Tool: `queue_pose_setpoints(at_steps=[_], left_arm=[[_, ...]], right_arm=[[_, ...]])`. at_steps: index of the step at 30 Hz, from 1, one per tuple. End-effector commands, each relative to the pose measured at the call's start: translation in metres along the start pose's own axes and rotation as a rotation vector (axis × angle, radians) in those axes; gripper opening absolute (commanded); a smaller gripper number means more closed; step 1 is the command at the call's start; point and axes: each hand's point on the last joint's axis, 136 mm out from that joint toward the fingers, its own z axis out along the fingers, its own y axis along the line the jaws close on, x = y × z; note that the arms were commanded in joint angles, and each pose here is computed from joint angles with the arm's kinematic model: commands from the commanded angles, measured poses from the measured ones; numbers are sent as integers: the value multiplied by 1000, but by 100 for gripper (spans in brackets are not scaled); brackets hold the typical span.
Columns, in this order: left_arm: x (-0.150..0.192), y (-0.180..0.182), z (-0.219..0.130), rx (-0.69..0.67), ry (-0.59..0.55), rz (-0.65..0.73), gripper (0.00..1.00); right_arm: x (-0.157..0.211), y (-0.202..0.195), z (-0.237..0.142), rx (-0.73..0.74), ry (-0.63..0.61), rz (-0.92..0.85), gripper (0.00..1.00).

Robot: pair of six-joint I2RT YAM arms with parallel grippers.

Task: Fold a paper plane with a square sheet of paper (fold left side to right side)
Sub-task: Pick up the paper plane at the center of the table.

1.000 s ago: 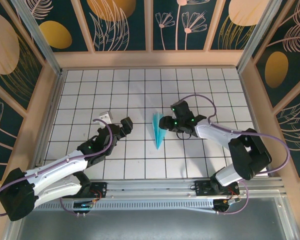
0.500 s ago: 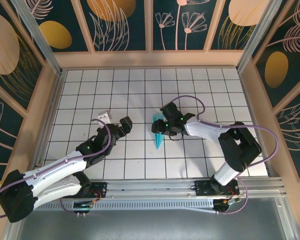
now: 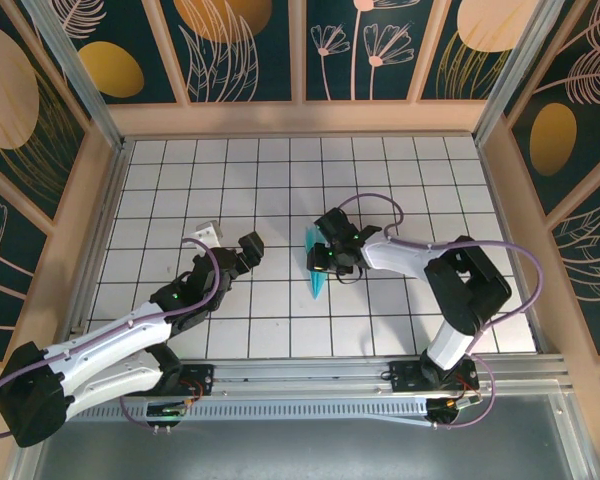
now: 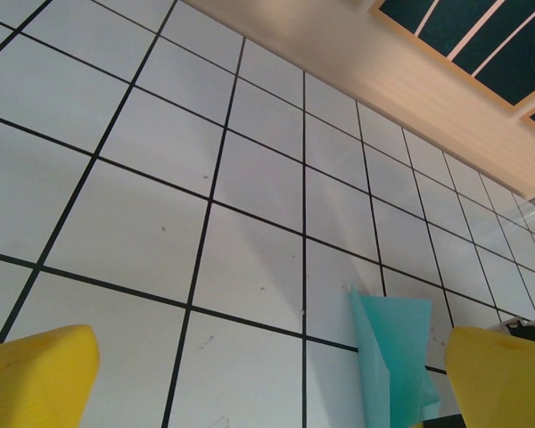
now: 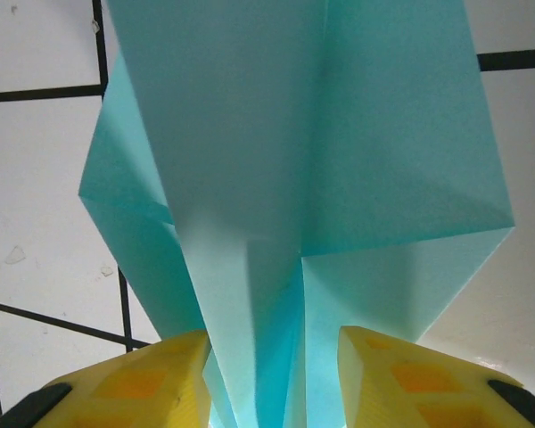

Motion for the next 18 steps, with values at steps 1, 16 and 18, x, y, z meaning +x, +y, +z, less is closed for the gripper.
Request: queue_pose_setpoints(at_steps=[1, 16, 18], left_arm=[[-6, -2, -1, 11, -15, 0, 99], [-7, -2, -1, 12, -16, -3, 99], [-7, -1, -2, 12, -16, -3, 99]], right_arm=[[-3, -2, 2, 46, -6, -4, 37], [3, -4, 17, 114, 8, -13, 19], [4, -4, 18, 122, 8, -16, 17]])
